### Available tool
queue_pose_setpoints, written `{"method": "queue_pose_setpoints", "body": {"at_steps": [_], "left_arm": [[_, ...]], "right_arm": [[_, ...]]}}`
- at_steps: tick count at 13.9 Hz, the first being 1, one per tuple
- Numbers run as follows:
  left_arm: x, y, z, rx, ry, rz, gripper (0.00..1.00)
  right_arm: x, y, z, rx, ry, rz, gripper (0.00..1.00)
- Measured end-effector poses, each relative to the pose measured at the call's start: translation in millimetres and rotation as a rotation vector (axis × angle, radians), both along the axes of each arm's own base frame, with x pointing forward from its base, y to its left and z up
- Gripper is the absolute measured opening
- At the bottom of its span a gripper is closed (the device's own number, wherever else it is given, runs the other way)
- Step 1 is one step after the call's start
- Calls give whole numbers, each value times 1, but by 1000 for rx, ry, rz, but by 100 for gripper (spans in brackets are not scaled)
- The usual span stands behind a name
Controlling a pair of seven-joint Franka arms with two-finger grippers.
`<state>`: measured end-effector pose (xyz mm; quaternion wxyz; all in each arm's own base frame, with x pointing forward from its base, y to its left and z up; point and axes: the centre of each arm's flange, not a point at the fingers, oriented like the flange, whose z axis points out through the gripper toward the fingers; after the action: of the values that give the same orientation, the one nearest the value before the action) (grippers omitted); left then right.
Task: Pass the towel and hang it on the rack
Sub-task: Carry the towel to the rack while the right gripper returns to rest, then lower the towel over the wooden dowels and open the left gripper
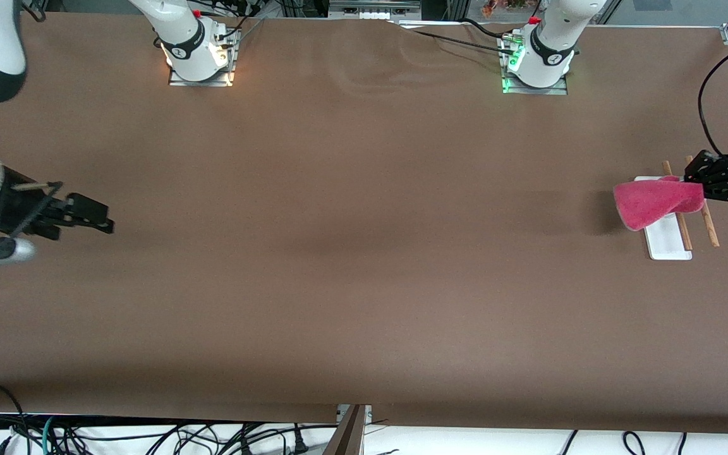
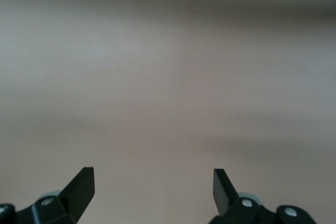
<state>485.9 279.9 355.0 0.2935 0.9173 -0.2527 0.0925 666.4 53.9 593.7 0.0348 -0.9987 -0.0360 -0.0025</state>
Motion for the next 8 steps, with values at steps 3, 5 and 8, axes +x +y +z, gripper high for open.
{"method": "queue_pose_setpoints", "body": {"at_steps": [3,5,8], "left_arm": [[-14,43,-14,10,26,-35,3],[-9,67,-13,5,31,-60,3],[-6,87,-15,1,28,-71,3]], "right_arm": [[-26,-10,0,-45,40,-19,100],[-40,-15,1,-93,50,-24,100],[-50,-46,18,-117,11,-84,100]]}}
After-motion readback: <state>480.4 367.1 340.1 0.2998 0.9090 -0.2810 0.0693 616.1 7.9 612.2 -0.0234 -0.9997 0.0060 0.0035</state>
